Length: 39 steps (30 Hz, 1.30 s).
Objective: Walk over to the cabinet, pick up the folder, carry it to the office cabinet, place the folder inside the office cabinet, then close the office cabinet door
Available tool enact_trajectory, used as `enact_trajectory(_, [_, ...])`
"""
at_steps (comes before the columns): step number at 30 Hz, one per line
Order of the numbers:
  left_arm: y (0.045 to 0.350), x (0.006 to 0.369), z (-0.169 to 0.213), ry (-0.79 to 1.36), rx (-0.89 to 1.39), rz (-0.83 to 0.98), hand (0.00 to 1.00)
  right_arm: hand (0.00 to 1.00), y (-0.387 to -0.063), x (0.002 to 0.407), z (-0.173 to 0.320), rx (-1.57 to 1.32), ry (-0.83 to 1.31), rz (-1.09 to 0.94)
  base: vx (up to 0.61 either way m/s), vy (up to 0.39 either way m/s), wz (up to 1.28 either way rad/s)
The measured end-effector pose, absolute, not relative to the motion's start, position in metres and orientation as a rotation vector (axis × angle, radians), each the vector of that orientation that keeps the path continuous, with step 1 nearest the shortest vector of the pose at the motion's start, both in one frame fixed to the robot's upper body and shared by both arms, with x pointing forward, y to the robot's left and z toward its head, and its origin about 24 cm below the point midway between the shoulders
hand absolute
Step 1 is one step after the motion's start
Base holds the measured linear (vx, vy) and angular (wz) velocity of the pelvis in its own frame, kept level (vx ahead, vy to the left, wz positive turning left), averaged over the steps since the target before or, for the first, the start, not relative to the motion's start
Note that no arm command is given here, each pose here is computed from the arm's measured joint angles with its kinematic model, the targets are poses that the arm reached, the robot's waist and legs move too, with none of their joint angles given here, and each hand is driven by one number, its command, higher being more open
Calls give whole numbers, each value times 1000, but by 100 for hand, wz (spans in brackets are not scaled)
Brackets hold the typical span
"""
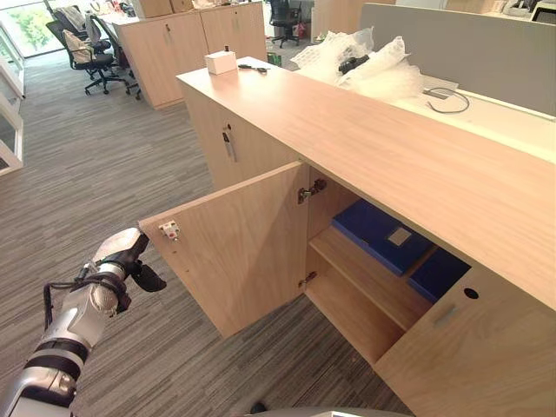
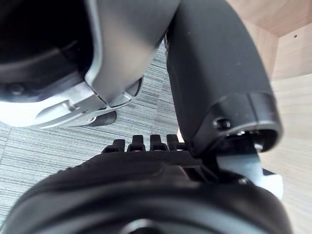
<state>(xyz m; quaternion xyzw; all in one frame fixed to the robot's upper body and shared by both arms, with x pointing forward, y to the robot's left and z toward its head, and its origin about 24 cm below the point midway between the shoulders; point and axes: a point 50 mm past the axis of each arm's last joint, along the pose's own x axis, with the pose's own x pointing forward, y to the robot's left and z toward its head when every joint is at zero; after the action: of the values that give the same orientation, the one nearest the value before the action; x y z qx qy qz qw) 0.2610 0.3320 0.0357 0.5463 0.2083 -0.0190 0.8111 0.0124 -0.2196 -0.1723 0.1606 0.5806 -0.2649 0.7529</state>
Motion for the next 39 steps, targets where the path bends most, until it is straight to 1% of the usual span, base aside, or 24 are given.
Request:
enact_trajectory(8, [286, 236, 18, 366, 1051, -202, 100, 100, -221, 13, -172, 318, 1277, -547, -15, 26, 11])
enact_trajectory(11, [257, 220, 6, 345, 1028, -336, 100, 100, -222, 12, -172, 315, 1287, -548, -58, 45, 7])
enact_trajectory(13, [222, 208, -1, 300, 986, -464, 100, 100, -225, 9, -172, 310, 1298, -554, -81, 54, 14])
enact_trajectory(14, [213, 204, -3, 286, 969, -487, 100, 100, -226, 10, -172, 306, 1297, -554, -105, 72, 19])
enact_trajectory(16, [184, 201, -1, 214, 909, -549, 100, 100, -227, 12, -172, 297, 1294, -547, -124, 85, 6])
enact_trajectory(17, [153, 198, 5, 119, 832, -614, 100, 100, -228, 15, -172, 287, 1290, -535, -106, 74, -16])
enact_trajectory(18, [130, 196, 5, 80, 752, -638, 100, 100, -227, 17, -172, 277, 1287, -520, -98, 68, -20])
enact_trajectory(20, [105, 195, 9, 19, 690, -698, 100, 100, -226, 18, -172, 280, 1282, -521, -52, 49, -24])
enact_trajectory(22, [64, 187, 29, -148, 562, -837, 100, 100, -224, 27, -172, 277, 1269, -503, -20, 34, -21])
enact_trajectory(25, [33, 171, 50, -288, 403, -948, 100, 100, -223, 27, -172, 267, 1277, -495, 28, 11, -20])
enact_trajectory(27, [21, 166, 57, -326, 335, -981, 100, 100, -223, 26, -172, 266, 1281, -497, 44, -22, -3])
enact_trajectory(30, [18, 165, 55, -287, 259, -999, 100, 100, -222, 25, -172, 254, 1289, -485, 42, -63, -3])
enact_trajectory(32, [20, 169, 40, -197, 224, -986, 100, 100, -222, 24, -172, 252, 1293, -488, 52, -90, -8])
enact_trajectory(33, [22, 171, 27, -120, 203, -967, 100, 100, -222, 24, -172, 249, 1294, -491, 77, -100, -18])
enact_trajectory(35, [28, 176, 1, 32, 148, -893, 100, 100, -221, 24, -173, 247, 1295, -490, 86, -97, -29])
enact_trajectory(36, [36, 180, -18, 150, 99, -815, 100, 100, -220, 24, -173, 244, 1297, -488, 74, -79, -30])
enact_trajectory(37, [41, 182, -27, 205, 80, -772, 100, 100, -220, 24, -173, 244, 1296, -489, 91, -103, -40])
enact_trajectory(39, [69, 183, -60, 391, 32, -573, 100, 100, -216, 25, -173, 248, 1298, -491, 106, -125, -44])
